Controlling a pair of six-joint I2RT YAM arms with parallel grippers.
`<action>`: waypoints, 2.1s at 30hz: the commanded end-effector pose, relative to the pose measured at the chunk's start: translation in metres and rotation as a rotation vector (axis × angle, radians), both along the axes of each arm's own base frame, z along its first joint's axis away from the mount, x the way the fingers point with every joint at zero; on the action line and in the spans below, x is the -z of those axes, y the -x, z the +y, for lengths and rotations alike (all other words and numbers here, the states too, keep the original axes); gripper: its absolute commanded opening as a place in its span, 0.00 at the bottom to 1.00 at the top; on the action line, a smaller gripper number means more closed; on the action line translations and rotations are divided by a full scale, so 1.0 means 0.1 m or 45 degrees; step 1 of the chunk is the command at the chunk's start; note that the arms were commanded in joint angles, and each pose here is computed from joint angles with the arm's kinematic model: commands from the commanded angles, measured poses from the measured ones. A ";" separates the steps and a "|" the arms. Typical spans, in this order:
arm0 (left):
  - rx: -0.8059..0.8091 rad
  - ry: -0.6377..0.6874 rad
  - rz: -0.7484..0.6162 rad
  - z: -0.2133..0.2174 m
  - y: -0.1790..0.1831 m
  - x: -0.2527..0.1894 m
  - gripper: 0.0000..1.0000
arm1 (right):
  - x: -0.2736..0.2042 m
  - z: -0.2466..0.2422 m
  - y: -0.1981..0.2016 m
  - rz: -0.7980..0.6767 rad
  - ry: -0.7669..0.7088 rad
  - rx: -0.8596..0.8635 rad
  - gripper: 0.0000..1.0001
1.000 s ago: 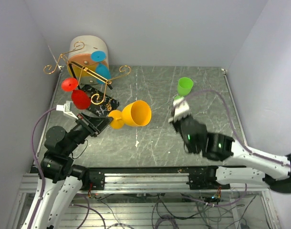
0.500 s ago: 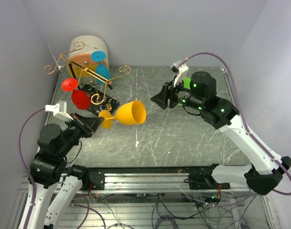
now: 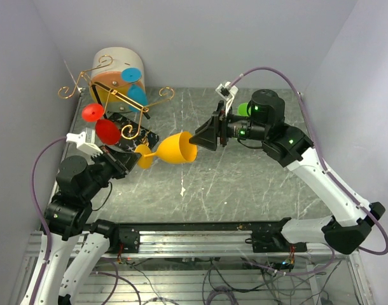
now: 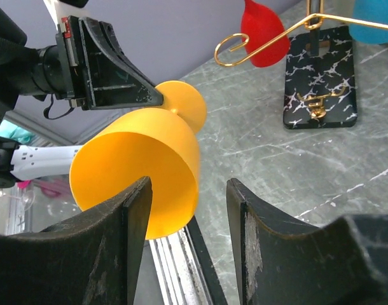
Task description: Take the wine glass off the wine glass rack
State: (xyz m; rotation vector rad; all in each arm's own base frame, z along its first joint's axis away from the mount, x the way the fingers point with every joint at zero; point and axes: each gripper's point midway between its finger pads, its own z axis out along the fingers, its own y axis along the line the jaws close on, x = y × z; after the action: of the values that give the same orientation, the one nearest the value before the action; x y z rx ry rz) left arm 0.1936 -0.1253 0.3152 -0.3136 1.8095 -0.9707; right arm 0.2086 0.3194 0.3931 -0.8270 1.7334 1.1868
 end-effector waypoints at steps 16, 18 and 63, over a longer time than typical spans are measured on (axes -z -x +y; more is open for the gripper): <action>0.010 -0.032 -0.080 -0.01 -0.06 -0.24 0.29 | 0.03 0.23 -0.13 0.009 0.027 0.030 0.00; -0.052 -0.093 -0.051 0.09 -0.10 -0.20 0.40 | -0.03 0.13 -0.27 -0.022 0.050 0.152 0.00; -0.738 -0.621 -0.119 1.35 0.08 0.15 0.41 | 2.07 -3.57 -2.51 0.849 0.675 1.813 0.00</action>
State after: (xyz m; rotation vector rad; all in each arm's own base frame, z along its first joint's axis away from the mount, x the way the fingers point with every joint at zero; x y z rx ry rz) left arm 0.1866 0.0033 0.2939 -0.4095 1.7126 -0.1404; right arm 0.4618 -0.0383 0.1825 0.7076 2.4497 -0.0587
